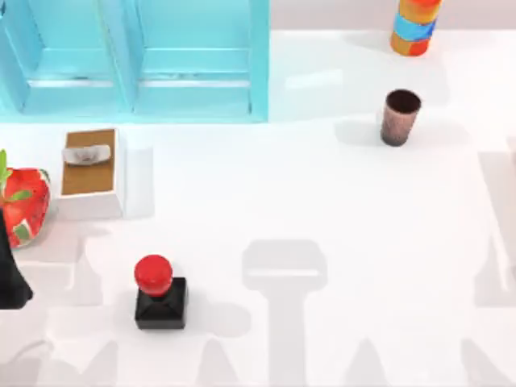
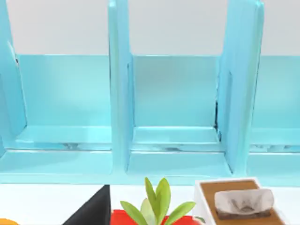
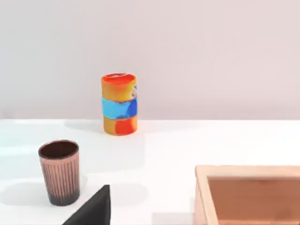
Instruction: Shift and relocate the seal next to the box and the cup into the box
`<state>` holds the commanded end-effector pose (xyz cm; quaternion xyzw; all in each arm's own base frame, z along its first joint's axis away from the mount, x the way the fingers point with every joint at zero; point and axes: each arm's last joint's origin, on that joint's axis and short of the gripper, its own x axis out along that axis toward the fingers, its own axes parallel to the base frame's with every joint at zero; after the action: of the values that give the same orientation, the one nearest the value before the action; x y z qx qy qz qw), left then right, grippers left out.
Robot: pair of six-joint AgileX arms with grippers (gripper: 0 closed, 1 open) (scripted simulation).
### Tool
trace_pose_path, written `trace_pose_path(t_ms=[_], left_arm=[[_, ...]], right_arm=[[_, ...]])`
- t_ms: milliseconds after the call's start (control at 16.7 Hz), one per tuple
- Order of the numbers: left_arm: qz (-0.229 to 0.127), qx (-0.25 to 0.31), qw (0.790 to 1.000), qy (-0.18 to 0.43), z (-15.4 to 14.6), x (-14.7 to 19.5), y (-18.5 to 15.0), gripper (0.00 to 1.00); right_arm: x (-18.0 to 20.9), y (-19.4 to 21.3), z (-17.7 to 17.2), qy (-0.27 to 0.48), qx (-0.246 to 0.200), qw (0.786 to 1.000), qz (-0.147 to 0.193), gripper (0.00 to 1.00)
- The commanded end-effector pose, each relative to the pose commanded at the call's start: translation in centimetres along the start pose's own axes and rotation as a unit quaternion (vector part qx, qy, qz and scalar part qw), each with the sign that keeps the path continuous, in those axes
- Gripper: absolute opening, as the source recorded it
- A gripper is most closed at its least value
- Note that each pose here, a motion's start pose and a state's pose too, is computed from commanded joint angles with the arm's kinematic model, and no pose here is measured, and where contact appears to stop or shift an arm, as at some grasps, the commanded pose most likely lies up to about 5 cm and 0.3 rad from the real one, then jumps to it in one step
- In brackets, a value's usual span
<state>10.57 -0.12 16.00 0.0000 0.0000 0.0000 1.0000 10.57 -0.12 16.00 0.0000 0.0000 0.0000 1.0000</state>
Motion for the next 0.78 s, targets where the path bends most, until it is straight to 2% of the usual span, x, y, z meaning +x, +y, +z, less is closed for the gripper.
trace_pose_path(t_ms=[180, 360, 600, 780], left_arm=[[0.000, 0.000, 1.000, 0.000, 0.0, 0.0, 0.0, 1.00], [0.000, 0.000, 1.000, 0.000, 0.0, 0.0, 0.0, 1.00], [0.000, 0.000, 1.000, 0.000, 0.0, 0.0, 0.0, 1.00], [0.000, 0.000, 1.000, 0.000, 0.0, 0.0, 0.0, 1.00]], right_arm=[[0.0, 0.0, 0.2, 0.002, 0.002, 1.000, 0.001, 1.00], [0.0, 0.4, 2.0, 0.021, 0.017, 1.000, 0.014, 1.00], [0.9, 1.5, 6.8, 0.082, 0.055, 0.994, 0.047, 1.00], [2.7, 3.1, 11.3, 0.150, 0.086, 0.982, 0.074, 1.00]])
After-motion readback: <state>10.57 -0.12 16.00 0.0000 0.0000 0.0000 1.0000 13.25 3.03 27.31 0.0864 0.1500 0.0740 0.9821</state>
